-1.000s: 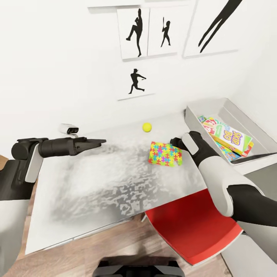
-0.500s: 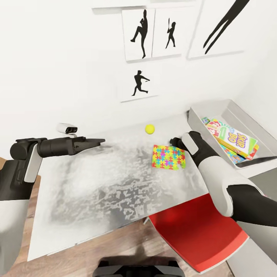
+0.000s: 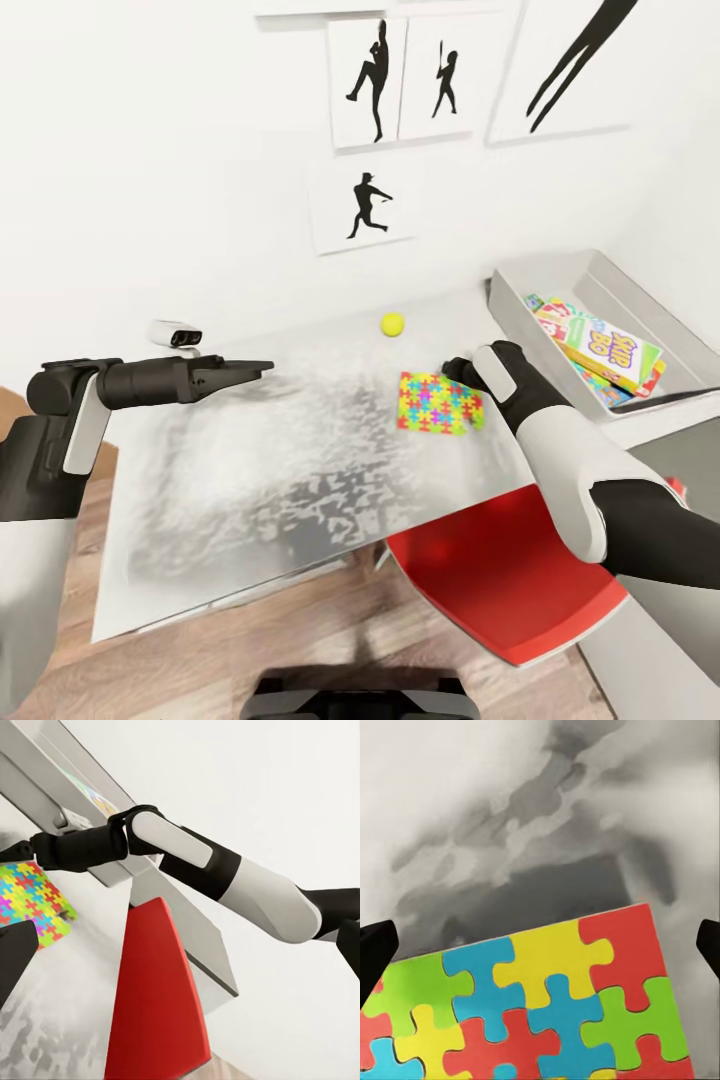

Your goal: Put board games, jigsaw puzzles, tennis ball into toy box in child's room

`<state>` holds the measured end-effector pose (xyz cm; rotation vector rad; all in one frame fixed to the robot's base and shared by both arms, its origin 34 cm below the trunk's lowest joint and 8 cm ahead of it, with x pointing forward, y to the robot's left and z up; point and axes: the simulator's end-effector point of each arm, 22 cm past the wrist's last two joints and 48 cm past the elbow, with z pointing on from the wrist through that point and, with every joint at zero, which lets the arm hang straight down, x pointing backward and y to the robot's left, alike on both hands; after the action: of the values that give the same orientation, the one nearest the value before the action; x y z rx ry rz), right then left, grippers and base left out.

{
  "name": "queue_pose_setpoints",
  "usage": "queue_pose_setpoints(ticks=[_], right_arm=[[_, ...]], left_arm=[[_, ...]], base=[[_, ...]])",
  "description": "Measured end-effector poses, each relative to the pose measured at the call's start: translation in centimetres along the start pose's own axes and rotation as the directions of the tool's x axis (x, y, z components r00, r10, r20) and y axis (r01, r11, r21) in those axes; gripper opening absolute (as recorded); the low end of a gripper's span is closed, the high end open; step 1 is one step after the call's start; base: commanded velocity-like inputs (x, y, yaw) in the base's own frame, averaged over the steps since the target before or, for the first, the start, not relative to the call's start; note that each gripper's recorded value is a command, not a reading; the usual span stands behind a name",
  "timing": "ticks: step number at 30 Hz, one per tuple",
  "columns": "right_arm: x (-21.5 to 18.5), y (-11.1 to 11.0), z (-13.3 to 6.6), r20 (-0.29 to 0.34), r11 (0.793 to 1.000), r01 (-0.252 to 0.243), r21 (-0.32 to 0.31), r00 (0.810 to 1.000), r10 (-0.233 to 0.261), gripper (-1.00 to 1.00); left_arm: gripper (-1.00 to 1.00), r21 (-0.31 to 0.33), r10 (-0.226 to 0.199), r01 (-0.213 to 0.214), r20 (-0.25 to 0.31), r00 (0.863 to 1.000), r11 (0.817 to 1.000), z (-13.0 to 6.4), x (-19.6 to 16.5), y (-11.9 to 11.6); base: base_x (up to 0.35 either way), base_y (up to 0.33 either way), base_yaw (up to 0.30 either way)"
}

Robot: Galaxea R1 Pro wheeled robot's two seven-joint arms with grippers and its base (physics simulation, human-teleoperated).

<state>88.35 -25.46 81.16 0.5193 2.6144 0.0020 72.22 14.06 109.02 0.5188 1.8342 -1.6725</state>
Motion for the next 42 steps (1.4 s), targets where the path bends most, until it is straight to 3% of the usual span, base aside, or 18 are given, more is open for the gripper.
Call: queue_pose_setpoints(ticks=[16,42], right_arm=[[0.00,0.00,0.01,0.000,1.000,0.001,0.000,1.000,-0.001,1.00],[0.02,-0.25,0.09,0.000,1.000,0.000,0.004,1.000,0.000,1.00]], left_arm=[[1.00,0.000,0.001,-0.001,0.001,1.000,1.000,-0.06,-0.03,0.01],[1.00,-0.002,0.000,0.000,0.000,1.000,1.000,-0.05,-0.01,0.06]], base=[[-0.035,0.048,0.000],[-0.174,0.107,0.000]])
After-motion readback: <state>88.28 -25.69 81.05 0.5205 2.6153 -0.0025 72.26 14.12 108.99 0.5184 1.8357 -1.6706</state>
